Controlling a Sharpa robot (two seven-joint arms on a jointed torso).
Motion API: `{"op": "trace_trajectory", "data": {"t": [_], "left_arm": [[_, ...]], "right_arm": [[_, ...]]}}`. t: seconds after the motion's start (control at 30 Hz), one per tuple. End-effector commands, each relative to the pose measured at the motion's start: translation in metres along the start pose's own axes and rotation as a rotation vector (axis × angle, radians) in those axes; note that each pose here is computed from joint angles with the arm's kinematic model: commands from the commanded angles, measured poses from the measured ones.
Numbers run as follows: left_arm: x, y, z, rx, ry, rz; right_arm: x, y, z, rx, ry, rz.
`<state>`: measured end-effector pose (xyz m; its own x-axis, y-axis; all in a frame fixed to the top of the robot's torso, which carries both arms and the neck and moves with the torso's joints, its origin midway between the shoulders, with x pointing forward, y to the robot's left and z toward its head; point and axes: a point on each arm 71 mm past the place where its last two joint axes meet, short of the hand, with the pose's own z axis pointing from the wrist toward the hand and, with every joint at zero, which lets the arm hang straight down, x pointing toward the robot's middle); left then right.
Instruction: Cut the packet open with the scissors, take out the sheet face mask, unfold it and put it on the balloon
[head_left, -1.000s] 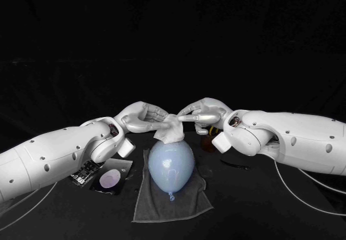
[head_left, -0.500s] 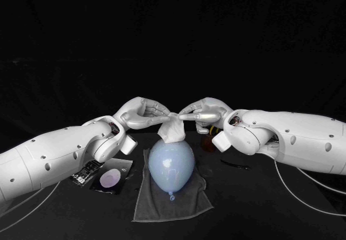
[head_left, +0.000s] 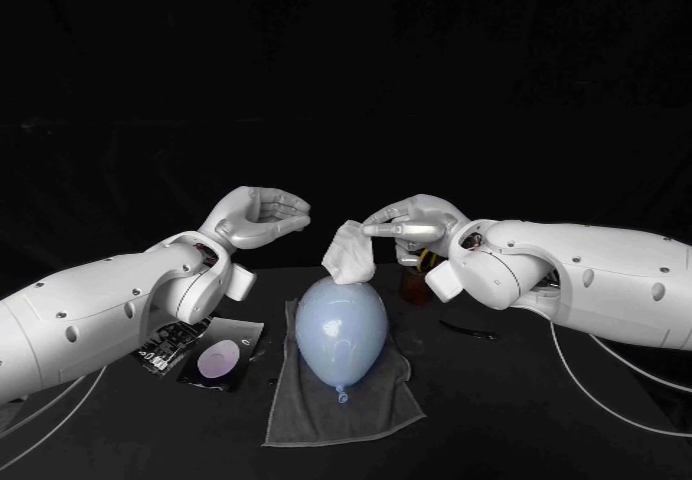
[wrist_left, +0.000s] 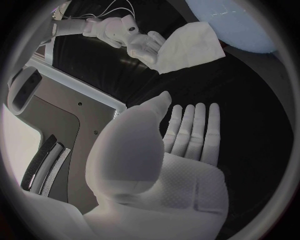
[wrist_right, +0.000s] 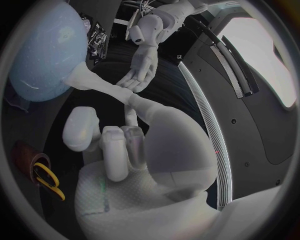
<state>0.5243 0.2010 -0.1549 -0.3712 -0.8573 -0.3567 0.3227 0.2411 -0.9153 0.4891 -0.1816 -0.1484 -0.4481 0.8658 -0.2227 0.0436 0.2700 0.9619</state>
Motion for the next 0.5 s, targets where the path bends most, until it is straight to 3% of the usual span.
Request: {"op": "trace_trajectory", "data": {"t": [0.03, 0.23, 0.5], "left_arm": [[-0.0060, -0.0018, -0.0038, -0.033, -0.085, -0.065], [0.0041, -0.0104, -0.0144, -0.092, -0.020, -0.168], [0.0306, -0.0152, -0.0189, -0.205, 0.086, -0.296]], "right_arm": [[-0.007, 0.000, -0.001, 0.005, -0.079, 0.039], [-0.013, -0.001, -0.003, 0.014, -0.132, 0.058], [-0.013, -0.001, -0.004, 0.013, -0.156, 0.073]]}}
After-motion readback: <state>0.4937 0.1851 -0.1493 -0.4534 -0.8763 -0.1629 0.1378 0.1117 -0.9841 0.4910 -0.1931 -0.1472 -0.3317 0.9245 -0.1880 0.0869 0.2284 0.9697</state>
